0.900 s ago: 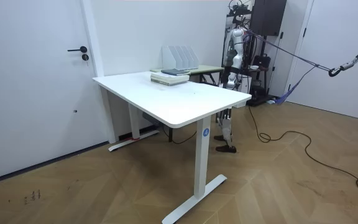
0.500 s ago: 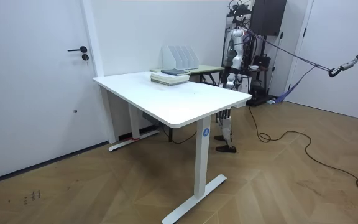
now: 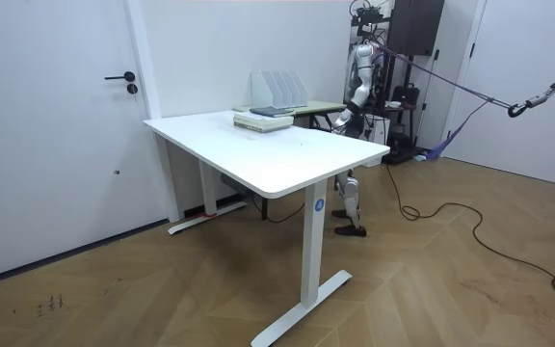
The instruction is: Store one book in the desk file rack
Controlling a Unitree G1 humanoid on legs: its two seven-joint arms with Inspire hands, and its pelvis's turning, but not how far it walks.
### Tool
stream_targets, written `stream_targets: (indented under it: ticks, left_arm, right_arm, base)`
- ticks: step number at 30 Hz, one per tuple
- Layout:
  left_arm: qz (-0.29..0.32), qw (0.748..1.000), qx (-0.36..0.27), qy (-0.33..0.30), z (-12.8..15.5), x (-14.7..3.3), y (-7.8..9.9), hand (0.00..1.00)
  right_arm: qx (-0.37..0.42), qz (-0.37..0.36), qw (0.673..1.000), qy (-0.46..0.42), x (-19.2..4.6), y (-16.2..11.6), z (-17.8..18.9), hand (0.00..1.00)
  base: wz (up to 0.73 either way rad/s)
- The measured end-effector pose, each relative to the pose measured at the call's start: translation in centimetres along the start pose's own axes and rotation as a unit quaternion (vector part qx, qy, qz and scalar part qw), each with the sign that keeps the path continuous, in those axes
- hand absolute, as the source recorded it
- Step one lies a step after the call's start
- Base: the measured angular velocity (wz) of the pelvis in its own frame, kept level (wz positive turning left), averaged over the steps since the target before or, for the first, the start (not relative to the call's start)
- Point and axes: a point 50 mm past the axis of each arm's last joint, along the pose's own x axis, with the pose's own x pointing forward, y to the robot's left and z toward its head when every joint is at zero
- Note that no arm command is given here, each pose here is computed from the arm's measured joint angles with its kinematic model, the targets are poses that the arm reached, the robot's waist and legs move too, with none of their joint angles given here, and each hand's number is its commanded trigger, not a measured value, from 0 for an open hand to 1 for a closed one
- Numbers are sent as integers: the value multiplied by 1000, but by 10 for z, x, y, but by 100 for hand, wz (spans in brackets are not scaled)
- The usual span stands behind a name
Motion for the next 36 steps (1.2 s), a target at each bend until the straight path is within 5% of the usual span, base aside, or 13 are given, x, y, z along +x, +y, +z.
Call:
stream_targets:
  ticks: [5,9,17,29,36]
  left_arm:
    - [29,986,95,-133,55,-5,3,0]
    - [27,975,137,-171,71,-7,-3,0]
    - [80,906,270,-316,124,-34,-9,0]
    - [140,837,337,-407,152,-58,-7,0]
    - [196,803,309,-471,174,-80,-1,0]
  right_arm:
    - [-7,-2,1000,-17,0,-3,5,0]
    - [-20,-4,999,-25,0,-4,8,0]
    - [-21,-9,999,-26,0,-9,9,0]
    - [-33,-18,999,-35,-1,-13,13,0]
    - [-38,-13,999,-26,0,-11,9,0]
  base:
    - [-1]
    - [0]
    - [1]
    - [0]
    - [0]
